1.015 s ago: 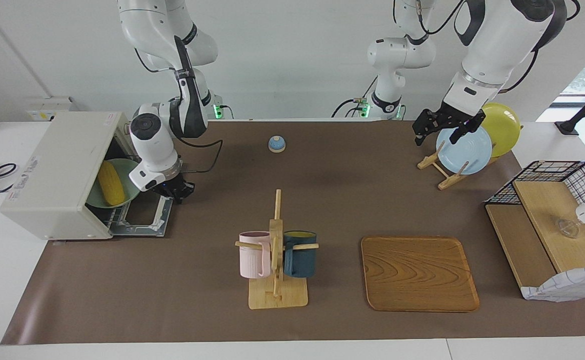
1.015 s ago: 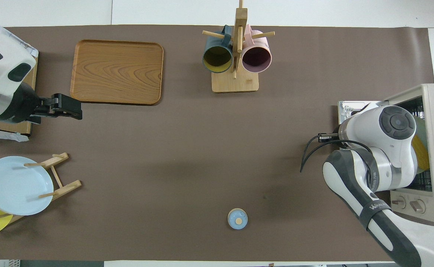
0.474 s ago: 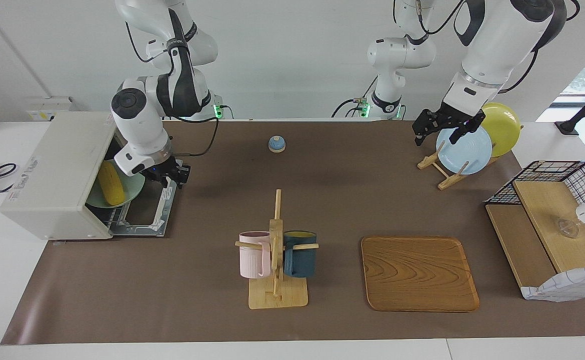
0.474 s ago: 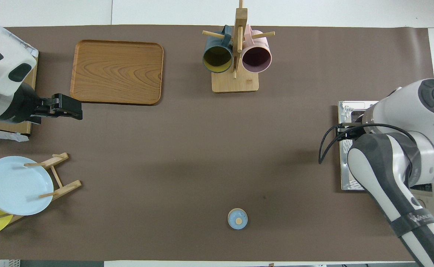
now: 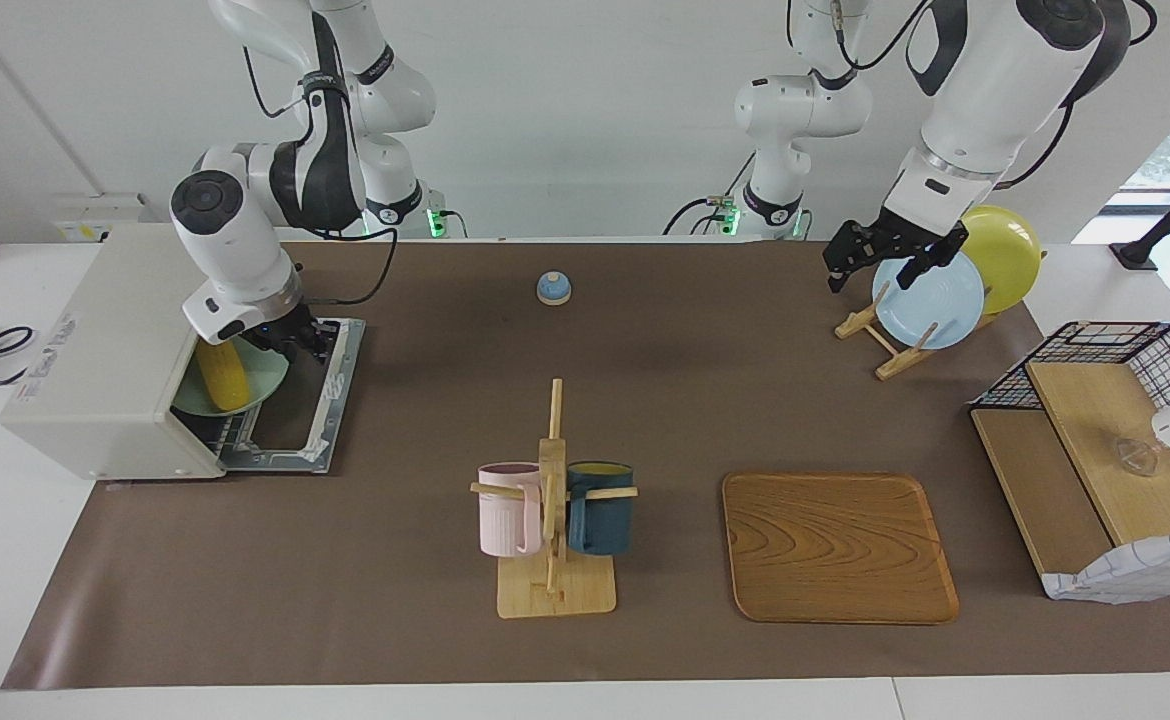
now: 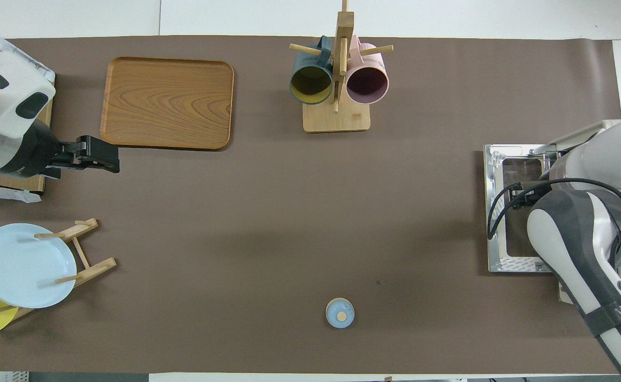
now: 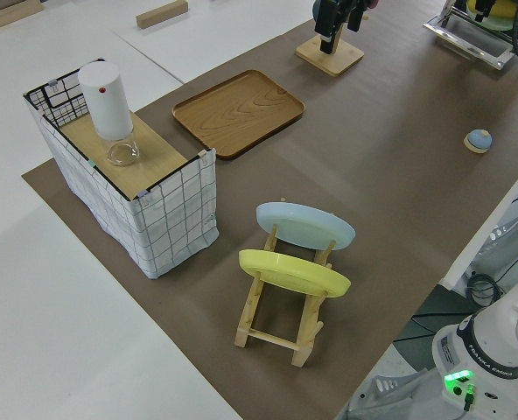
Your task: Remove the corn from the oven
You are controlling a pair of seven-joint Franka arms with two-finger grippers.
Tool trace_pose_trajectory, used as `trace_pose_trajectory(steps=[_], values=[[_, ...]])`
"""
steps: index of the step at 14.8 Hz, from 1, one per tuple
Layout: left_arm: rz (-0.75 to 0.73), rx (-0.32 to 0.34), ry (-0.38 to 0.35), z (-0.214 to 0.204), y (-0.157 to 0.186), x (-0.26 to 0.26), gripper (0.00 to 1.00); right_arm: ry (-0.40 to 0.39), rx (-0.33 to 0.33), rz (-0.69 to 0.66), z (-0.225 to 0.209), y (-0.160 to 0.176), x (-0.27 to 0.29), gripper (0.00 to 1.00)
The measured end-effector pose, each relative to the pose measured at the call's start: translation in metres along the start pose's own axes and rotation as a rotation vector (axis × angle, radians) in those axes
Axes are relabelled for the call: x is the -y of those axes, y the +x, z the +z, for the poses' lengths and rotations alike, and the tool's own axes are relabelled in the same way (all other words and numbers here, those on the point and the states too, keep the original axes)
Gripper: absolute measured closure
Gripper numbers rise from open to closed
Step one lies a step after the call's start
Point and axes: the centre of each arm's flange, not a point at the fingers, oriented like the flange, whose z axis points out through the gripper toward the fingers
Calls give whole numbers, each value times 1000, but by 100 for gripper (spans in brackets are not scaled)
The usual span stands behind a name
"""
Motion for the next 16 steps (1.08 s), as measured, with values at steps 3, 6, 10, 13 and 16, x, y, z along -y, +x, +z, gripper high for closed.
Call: trace_pose_trajectory(steps=[3, 6, 10, 13, 16], values=[[0, 0, 0, 0, 0, 0, 0, -27, -24, -50, 13, -2, -2, 63], [-2, 0, 0, 0, 0, 0, 0, -33, -34, -99, 21, -4, -7, 63], [-14, 0, 0, 0, 0, 0, 0, -55, -33, -149, 21, -6, -14, 64], [-20, 0, 0, 0, 0, 0, 0, -77, -43, -175, 26, -9, -14, 64], [-32, 1, 0, 0, 0, -1, 0, -76, -44, -179, 31, -11, -13, 66]])
